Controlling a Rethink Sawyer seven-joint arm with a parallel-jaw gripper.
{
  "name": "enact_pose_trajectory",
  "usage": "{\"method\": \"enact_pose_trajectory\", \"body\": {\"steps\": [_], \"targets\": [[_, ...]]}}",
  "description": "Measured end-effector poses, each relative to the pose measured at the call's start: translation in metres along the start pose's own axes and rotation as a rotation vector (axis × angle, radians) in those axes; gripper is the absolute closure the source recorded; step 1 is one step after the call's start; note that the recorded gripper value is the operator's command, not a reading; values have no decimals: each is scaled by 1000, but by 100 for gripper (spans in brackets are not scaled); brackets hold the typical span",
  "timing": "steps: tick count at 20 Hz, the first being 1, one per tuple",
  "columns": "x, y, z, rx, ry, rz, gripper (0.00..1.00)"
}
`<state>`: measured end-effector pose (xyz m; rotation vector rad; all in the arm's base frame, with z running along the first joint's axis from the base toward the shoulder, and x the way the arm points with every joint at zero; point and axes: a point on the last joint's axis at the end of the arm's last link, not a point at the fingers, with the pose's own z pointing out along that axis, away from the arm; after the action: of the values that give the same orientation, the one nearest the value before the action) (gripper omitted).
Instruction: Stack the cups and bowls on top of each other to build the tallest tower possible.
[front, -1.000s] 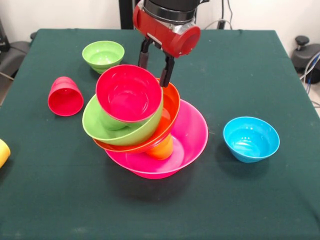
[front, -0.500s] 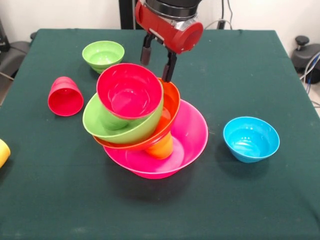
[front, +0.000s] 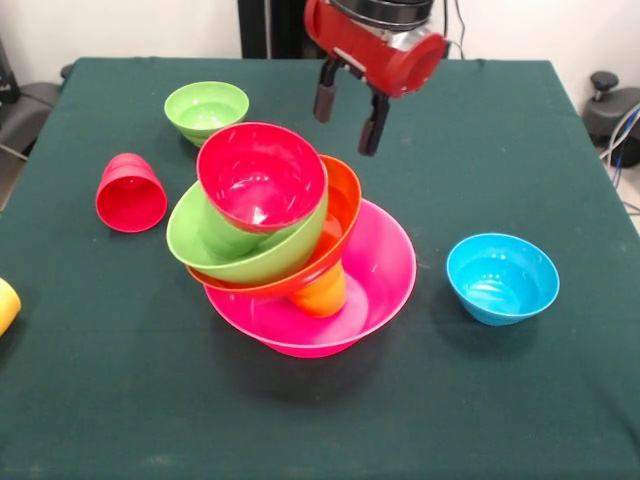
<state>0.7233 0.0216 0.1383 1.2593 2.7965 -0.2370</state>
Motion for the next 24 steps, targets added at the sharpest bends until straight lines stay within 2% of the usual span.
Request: {"method": "enact_pose_trajectory", "body": {"steps": [6, 10, 13, 18, 24], "targets": [[10, 7, -2, 3, -5, -16, 0], [4, 7, -2, -2, -9, -10, 0], [-7, 6, -2, -13, -13, 2, 0], [-38, 1, 1, -36, -22, 37, 0], [-58, 3, 12, -46, -26, 56, 0]]}}
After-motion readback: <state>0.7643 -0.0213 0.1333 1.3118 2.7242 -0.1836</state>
